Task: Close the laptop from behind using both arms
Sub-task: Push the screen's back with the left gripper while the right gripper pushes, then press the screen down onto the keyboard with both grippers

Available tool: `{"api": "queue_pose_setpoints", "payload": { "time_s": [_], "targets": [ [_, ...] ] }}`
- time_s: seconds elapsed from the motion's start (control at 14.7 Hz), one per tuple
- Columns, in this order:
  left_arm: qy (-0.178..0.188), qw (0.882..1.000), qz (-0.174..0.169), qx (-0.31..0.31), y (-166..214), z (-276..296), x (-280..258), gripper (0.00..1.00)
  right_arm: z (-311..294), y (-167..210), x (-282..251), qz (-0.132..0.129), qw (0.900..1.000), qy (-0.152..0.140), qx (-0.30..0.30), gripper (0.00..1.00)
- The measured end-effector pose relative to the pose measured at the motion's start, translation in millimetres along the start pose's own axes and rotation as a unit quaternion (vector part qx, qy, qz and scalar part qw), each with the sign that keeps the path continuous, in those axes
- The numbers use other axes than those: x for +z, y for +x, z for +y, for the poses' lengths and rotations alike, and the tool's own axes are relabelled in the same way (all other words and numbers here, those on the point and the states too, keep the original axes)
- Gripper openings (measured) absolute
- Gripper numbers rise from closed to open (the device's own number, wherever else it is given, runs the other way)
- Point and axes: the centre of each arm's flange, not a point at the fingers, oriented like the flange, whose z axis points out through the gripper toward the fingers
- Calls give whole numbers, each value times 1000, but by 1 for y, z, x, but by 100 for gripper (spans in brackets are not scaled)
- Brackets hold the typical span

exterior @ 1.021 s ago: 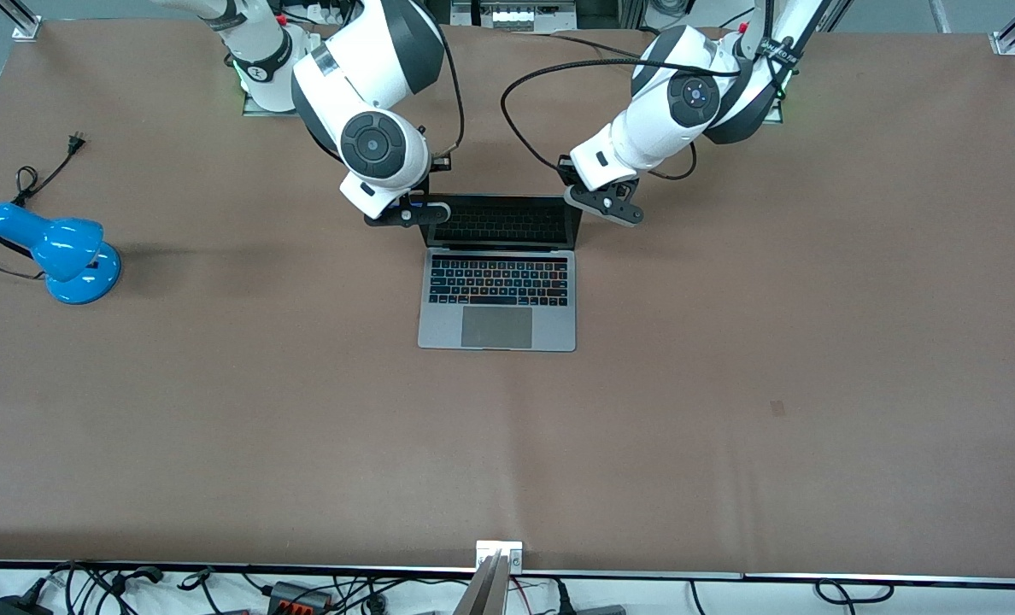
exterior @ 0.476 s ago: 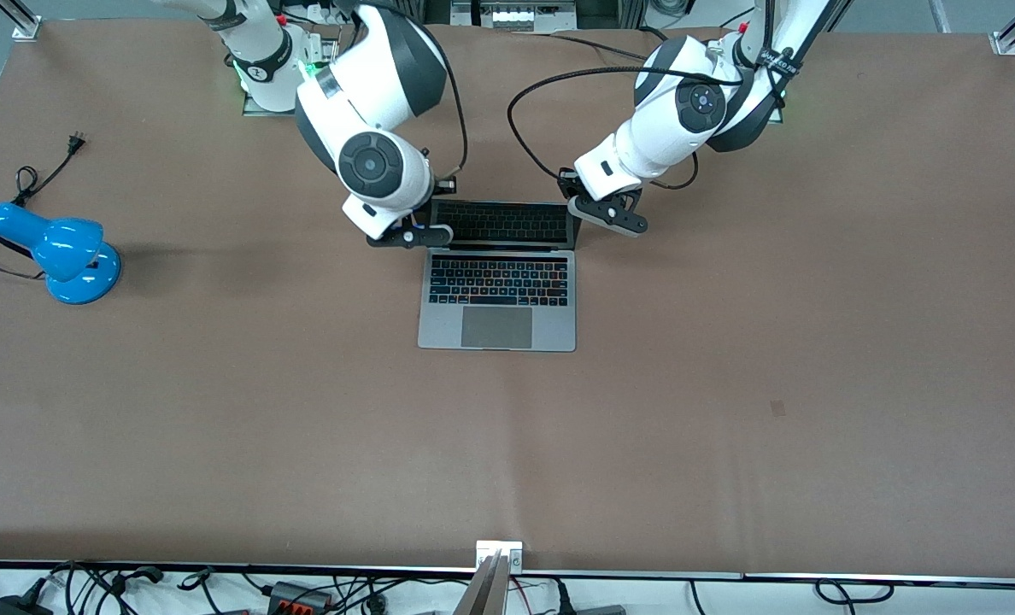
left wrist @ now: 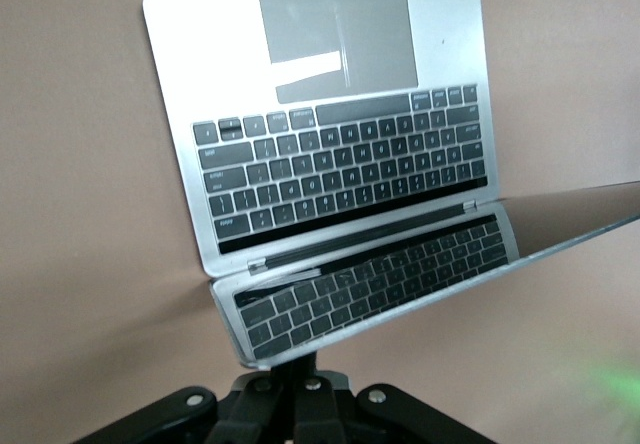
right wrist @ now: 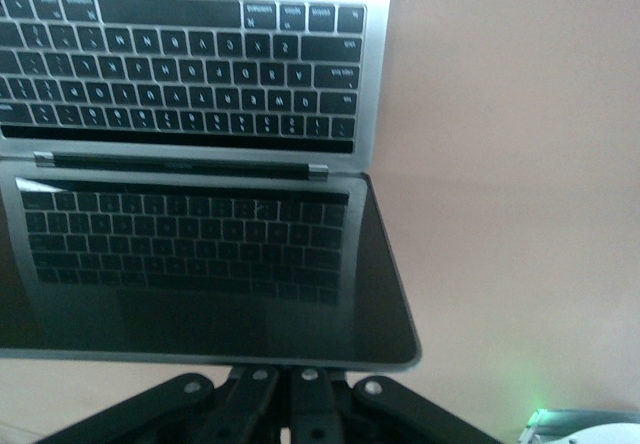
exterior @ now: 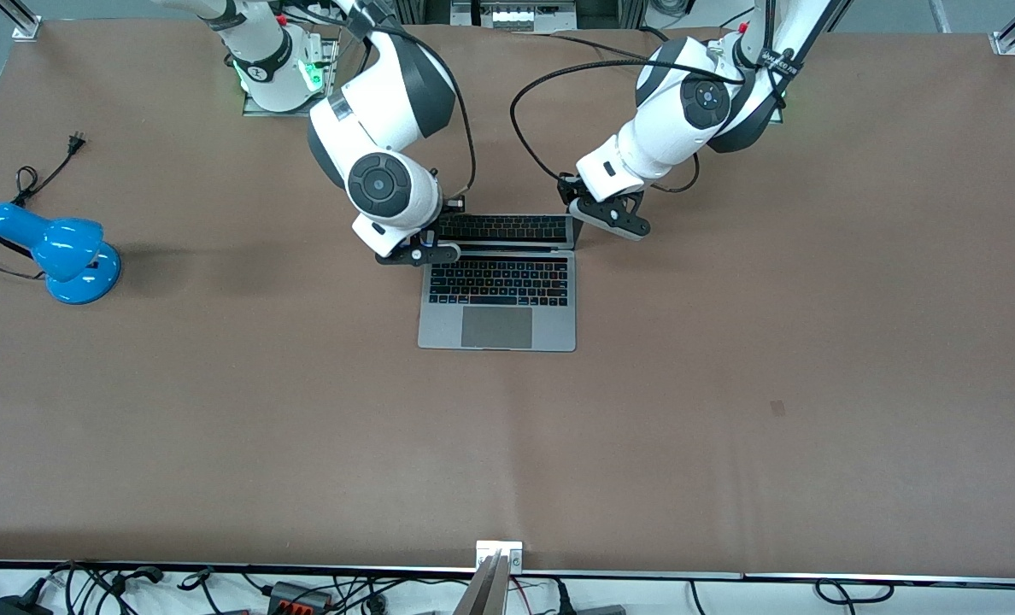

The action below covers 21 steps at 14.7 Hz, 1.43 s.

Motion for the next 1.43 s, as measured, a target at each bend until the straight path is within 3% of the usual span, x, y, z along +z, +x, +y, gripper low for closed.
{"api": "queue_pose_setpoints", "payload": {
  "time_s": [0.41, 0.88, 1.43],
  "targets": [
    [-17, 999, 40, -13, 17, -9, 13, 1, 3, 24, -4, 10, 1000, 5, 8, 1],
    [-37, 998, 53, -11, 40, -10, 21, 1, 21, 61, 9, 13, 1000, 4, 13, 1],
    [-50, 996, 74, -18, 65, -35, 42, 1, 12, 100, 21, 47, 999, 21, 15, 1]
  ]
}}
